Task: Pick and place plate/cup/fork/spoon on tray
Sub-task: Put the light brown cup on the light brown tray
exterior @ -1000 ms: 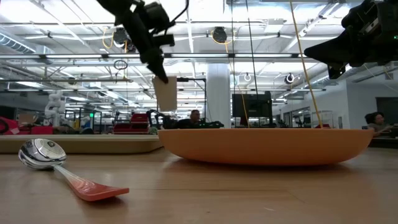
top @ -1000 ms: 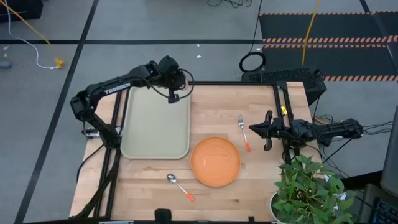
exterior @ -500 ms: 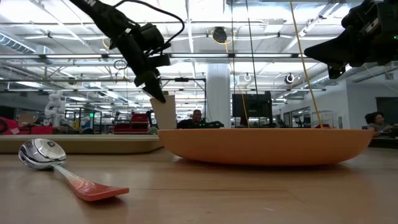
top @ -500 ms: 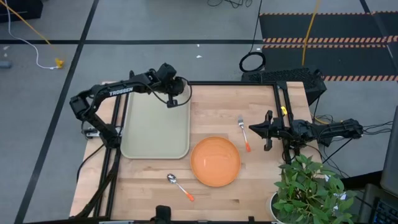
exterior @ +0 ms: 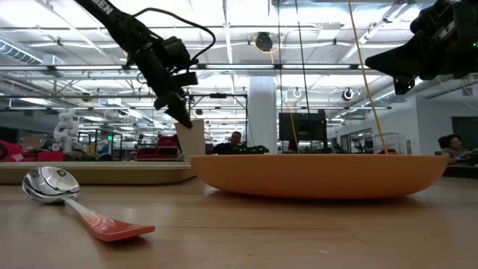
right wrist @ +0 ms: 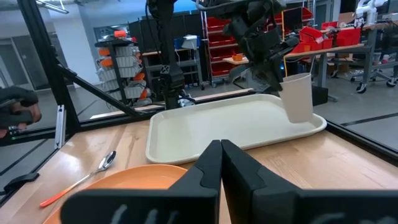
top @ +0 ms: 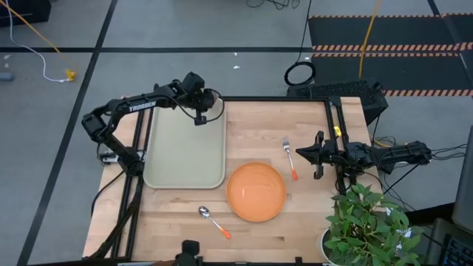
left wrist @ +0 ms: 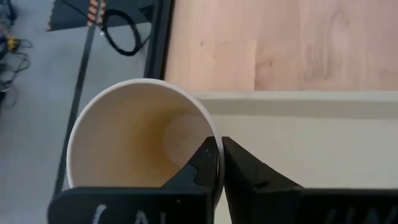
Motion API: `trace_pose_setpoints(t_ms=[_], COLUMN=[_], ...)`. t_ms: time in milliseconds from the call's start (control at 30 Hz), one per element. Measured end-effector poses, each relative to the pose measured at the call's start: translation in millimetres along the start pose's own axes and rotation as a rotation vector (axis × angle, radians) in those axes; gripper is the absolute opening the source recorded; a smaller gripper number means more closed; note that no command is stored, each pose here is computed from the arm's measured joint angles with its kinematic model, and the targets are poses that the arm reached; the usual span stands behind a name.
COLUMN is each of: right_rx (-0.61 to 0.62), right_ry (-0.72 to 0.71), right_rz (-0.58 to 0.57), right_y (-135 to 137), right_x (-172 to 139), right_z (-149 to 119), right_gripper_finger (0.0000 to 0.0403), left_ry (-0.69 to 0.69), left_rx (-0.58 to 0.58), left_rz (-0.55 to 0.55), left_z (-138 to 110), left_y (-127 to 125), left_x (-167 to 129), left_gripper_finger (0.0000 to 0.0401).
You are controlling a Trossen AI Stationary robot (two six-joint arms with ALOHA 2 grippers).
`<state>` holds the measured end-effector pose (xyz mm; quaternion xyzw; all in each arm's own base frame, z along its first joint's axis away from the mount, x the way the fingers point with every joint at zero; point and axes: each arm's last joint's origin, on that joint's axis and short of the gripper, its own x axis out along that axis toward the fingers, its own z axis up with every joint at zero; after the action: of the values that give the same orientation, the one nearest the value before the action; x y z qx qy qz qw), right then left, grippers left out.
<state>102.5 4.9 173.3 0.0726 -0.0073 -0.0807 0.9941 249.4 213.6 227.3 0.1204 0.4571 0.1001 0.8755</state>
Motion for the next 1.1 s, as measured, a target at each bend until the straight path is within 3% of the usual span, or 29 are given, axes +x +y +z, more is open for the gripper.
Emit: trace_pose_setpoints(t_ms=[300,900,1100], right_rx=[0.008,0.008,0.008], right_ry=[0.000,0.000,0.000], right_rz=[0.000,0.000,0.000], right_y=[0,0,0], right_x=[0,0,0], right_z=[0,0,0], right_gripper_finger=[0.0000,0.0000,0.0000], left_ry=[0.024,0.017,0.004], left_rx=[0.029,-0.022,-0.028], left_rz=[-0.007,0.009,0.027], left_z=[-7,-6,-7], left_y=[4,6,9], left_x=[22,24,23], left_gripper_finger=[0.0018,0.0027,0.0062])
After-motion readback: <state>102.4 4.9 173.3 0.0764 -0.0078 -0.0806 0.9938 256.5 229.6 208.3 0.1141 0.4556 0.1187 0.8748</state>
